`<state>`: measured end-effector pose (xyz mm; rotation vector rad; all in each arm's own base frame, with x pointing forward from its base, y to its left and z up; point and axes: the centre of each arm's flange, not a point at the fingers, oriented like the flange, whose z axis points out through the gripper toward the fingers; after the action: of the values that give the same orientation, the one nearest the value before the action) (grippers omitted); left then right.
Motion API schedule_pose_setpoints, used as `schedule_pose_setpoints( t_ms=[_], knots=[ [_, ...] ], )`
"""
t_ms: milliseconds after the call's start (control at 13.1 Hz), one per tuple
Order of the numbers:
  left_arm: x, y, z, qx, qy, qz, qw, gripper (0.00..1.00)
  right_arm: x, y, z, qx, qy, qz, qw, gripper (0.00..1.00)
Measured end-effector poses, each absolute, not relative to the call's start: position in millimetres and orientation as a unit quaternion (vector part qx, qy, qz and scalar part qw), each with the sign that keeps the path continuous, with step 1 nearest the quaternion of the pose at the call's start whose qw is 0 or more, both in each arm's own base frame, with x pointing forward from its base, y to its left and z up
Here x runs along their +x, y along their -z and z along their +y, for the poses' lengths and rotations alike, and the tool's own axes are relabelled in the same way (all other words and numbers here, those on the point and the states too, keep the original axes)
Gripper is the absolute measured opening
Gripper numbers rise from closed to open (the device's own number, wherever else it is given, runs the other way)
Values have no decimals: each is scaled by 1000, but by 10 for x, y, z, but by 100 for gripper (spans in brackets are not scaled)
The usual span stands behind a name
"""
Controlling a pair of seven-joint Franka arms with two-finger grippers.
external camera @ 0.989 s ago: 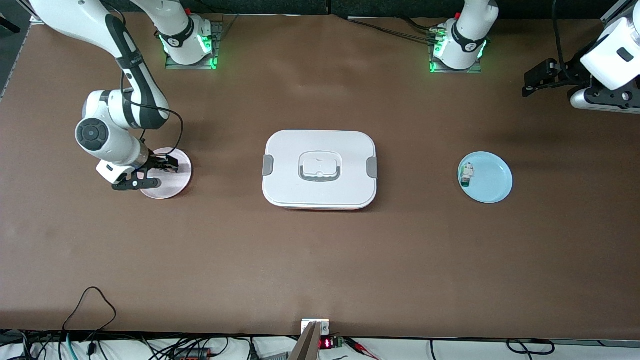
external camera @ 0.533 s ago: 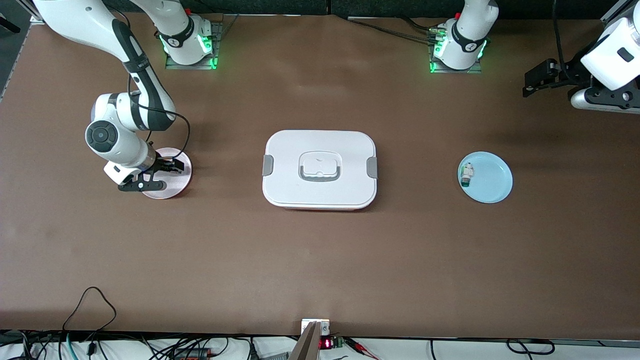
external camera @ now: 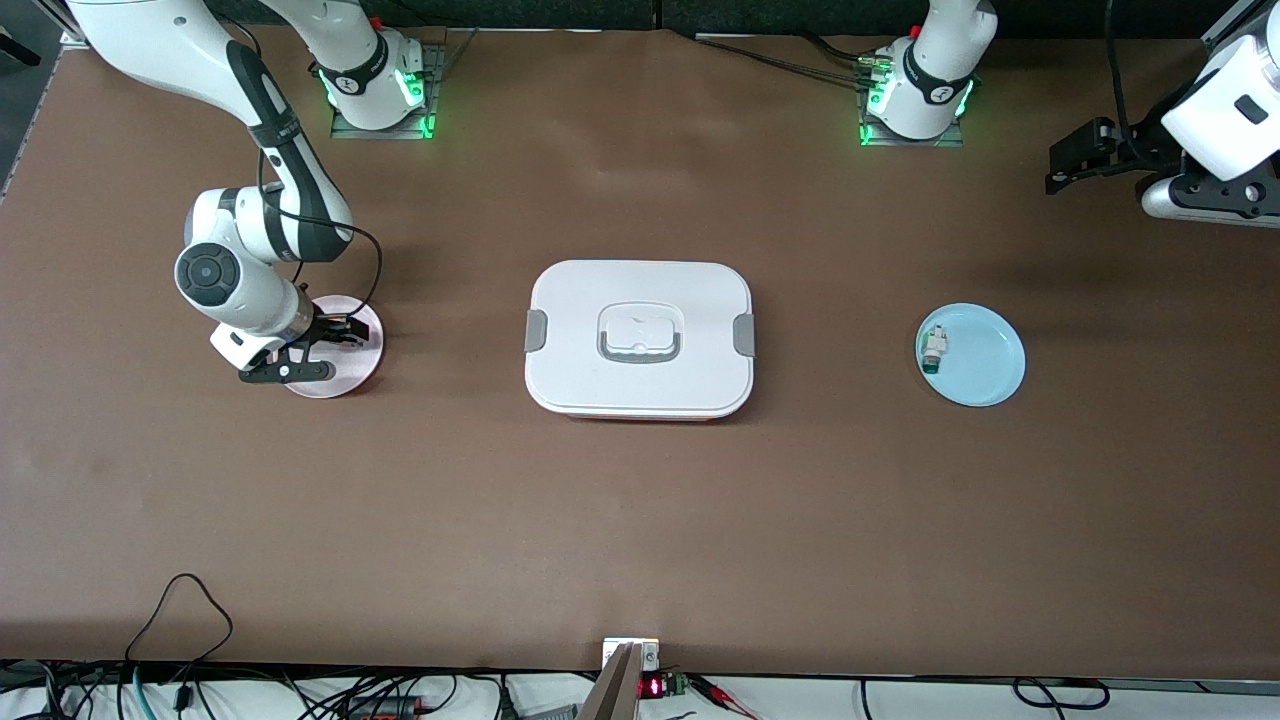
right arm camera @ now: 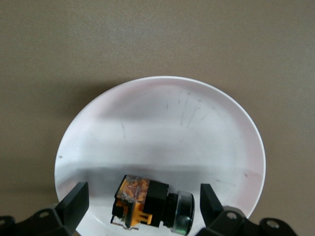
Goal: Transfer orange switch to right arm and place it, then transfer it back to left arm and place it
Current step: 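Close the right gripper on the black-orange switch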
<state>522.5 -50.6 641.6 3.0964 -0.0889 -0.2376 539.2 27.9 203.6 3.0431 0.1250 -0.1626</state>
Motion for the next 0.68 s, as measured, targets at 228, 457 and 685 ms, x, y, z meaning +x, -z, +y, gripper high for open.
schedule_pose_setpoints(
  t_ms=[228, 457, 685],
  knots=[
    [5225, -6416, -506, 997, 76, -29, 17, 100, 5369, -1993, 274, 996, 58, 41, 46, 100],
    [5225, -6416, -506, 997, 76, -29, 17, 100, 5355, -1939, 267, 996, 64, 40, 47, 100],
    [5225, -6416, -506, 997, 76, -29, 17, 100, 5319, -1878, 209, 996, 70, 36, 47, 100]
  ],
)
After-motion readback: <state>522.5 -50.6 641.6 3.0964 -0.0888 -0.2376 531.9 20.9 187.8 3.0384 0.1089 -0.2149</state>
